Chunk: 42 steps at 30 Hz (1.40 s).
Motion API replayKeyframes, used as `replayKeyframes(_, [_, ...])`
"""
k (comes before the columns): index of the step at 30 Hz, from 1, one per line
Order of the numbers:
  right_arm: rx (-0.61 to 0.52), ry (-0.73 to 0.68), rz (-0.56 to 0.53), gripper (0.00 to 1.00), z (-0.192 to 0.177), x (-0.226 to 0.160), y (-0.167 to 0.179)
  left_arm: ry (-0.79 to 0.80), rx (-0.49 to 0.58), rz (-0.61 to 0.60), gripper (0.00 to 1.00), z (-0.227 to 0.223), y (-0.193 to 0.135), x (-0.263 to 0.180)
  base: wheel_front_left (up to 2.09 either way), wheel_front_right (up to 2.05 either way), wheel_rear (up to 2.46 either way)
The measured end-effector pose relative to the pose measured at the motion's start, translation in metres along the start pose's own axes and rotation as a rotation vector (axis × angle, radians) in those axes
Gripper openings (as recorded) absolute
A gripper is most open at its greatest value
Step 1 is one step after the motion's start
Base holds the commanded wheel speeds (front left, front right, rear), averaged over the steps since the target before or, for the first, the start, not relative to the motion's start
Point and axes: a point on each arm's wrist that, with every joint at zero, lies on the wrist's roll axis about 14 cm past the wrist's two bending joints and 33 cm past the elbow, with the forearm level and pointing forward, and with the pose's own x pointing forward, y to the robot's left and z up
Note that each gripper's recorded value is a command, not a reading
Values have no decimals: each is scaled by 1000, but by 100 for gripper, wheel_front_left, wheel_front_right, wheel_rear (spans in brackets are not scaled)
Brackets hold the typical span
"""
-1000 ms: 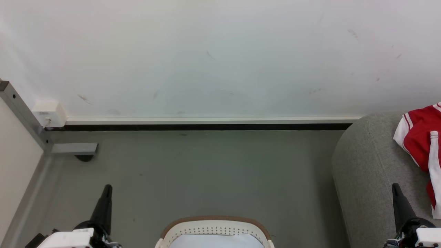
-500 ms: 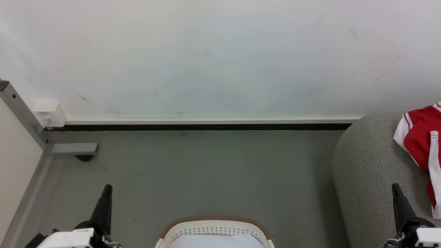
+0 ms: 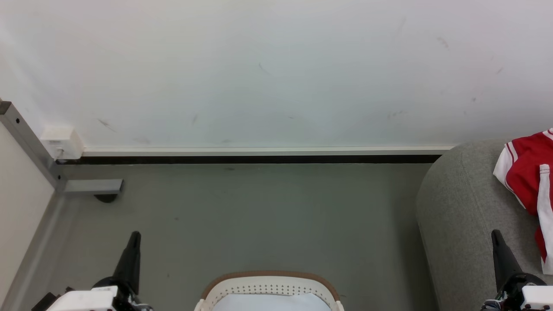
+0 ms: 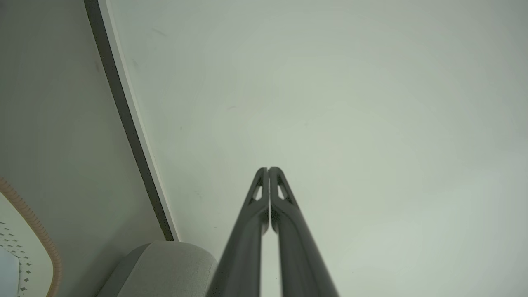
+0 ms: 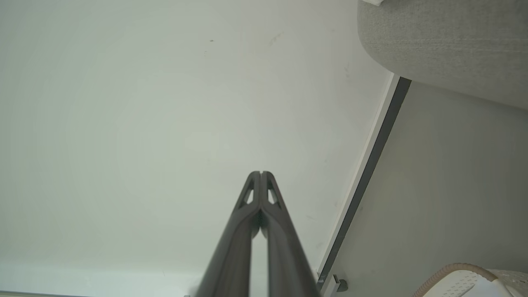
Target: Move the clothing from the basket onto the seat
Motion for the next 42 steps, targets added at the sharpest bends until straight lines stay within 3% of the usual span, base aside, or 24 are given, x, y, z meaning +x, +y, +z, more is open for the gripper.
replayKeyframes(42, [0,-1,0,0,0,0,0,0,0,0,0,0,0,0,0,0,0])
